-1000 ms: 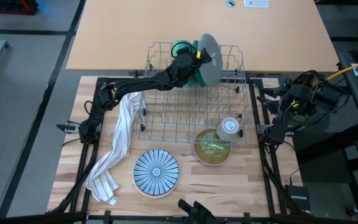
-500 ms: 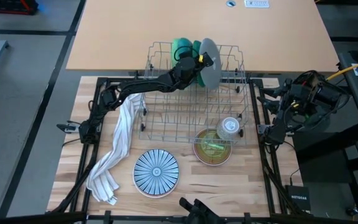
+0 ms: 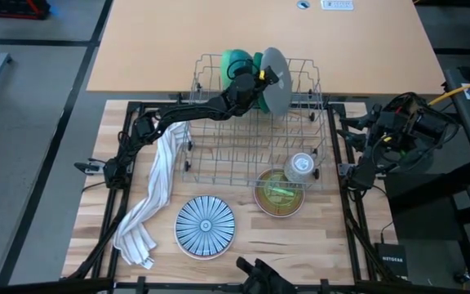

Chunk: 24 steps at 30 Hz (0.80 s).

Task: Sort dishes
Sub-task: Put the gray plate into the dish rack

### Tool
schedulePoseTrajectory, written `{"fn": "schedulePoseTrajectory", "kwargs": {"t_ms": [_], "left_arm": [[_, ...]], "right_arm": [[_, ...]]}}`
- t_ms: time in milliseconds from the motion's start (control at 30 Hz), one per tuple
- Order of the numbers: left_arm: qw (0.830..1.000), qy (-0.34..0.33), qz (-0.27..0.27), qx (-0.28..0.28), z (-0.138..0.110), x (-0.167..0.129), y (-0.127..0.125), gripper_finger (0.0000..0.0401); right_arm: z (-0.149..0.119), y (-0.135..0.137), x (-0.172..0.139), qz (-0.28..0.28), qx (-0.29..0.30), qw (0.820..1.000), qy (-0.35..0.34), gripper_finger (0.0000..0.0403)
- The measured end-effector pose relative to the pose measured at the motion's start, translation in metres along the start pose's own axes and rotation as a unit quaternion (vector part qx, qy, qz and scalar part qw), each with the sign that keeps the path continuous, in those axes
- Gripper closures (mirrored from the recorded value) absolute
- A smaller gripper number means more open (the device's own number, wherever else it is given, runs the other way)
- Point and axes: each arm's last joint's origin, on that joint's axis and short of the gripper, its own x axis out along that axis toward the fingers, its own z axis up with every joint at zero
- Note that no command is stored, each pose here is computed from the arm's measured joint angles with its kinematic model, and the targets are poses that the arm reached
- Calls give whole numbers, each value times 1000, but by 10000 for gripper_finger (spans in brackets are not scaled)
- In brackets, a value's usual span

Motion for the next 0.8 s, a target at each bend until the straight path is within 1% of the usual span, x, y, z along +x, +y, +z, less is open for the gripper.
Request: {"fn": "schedulePoseTrajectory", "kwargs": {"t_ms": [100, 267, 433, 600, 667, 800], "left_arm": [[1000, 1, 0, 20, 0, 0, 0, 382], [1000, 0, -2, 19, 0, 0, 0, 379], [1000, 2, -5, 18, 0, 0, -1, 345], [1000, 1, -6, -2, 0, 0, -1, 308], [1000, 0, -7, -2, 0, 0, -1, 301], [1000, 0, -7, 17, 0, 0, -1, 298]], "right_arm": [[0, 0, 0, 0, 0, 1000, 0, 217], [0, 0, 0, 1, 0, 1000, 1, 217], [0, 0, 0, 2, 0, 1000, 3, 217], [0, 0, 0, 2, 5, 1000, 3, 217], [0, 0, 0, 3, 10, 1000, 4, 217], [-1, 1, 0, 11, 11, 1000, 17, 217]]}}
